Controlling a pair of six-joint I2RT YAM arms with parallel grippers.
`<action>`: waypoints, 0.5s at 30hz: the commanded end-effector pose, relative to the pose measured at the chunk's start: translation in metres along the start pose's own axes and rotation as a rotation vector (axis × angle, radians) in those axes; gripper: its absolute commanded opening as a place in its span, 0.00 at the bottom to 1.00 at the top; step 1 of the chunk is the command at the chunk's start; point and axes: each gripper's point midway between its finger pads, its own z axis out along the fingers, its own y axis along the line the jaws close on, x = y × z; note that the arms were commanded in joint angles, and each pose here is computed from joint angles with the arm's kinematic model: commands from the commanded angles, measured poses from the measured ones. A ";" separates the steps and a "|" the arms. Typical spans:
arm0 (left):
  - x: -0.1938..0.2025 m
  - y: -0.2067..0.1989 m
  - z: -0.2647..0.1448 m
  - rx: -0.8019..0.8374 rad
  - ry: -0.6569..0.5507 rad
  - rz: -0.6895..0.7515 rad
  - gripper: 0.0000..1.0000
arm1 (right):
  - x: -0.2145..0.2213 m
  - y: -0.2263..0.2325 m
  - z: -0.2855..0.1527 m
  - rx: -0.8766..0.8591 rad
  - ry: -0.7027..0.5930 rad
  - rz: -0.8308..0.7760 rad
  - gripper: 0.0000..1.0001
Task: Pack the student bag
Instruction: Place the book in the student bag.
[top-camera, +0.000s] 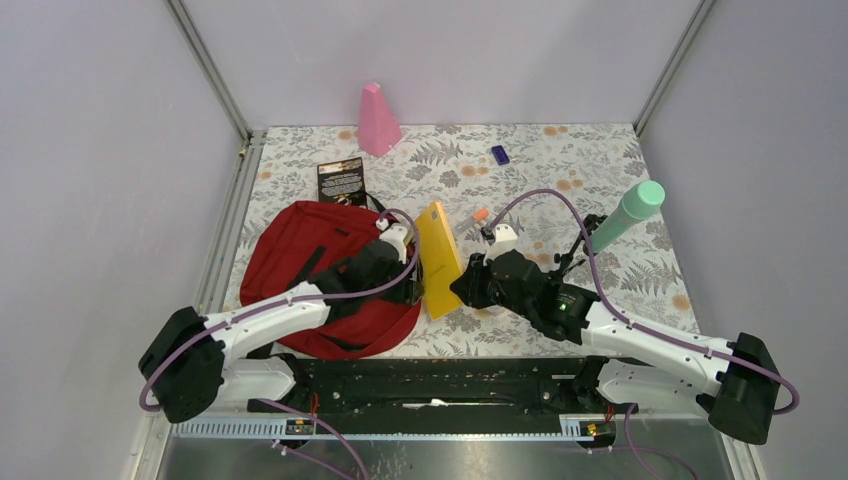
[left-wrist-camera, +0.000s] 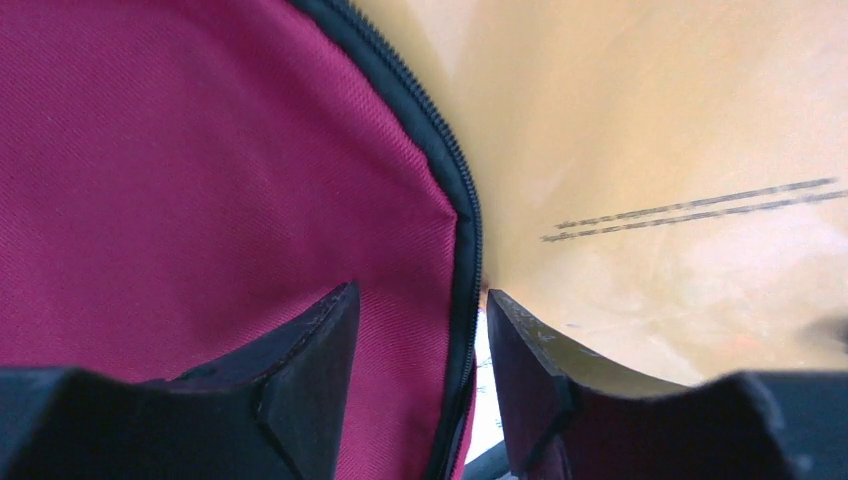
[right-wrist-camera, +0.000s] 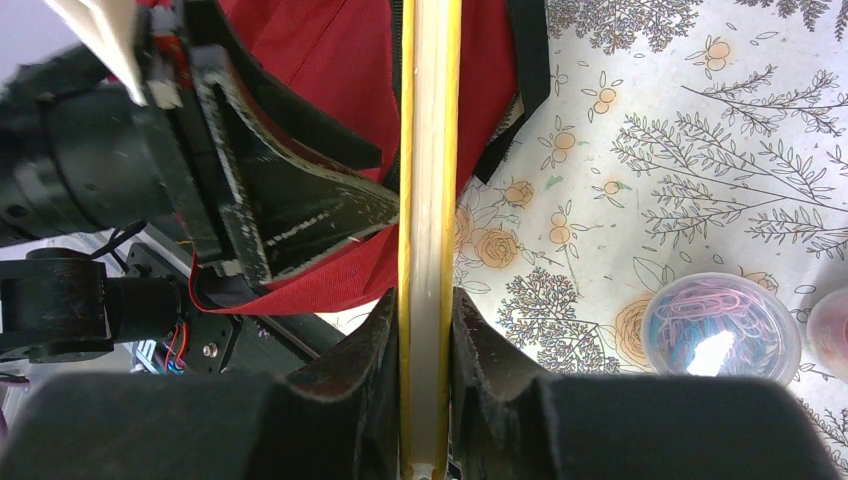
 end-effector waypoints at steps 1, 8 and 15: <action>-0.015 -0.002 0.005 -0.059 -0.038 0.043 0.52 | -0.052 0.034 -0.008 -0.095 -0.151 0.053 0.00; -0.027 0.003 0.003 -0.116 -0.087 0.012 0.42 | -0.052 0.034 -0.008 -0.094 -0.152 0.053 0.00; -0.038 -0.004 0.008 -0.109 -0.099 0.002 0.36 | -0.049 0.035 -0.004 -0.094 -0.134 0.046 0.00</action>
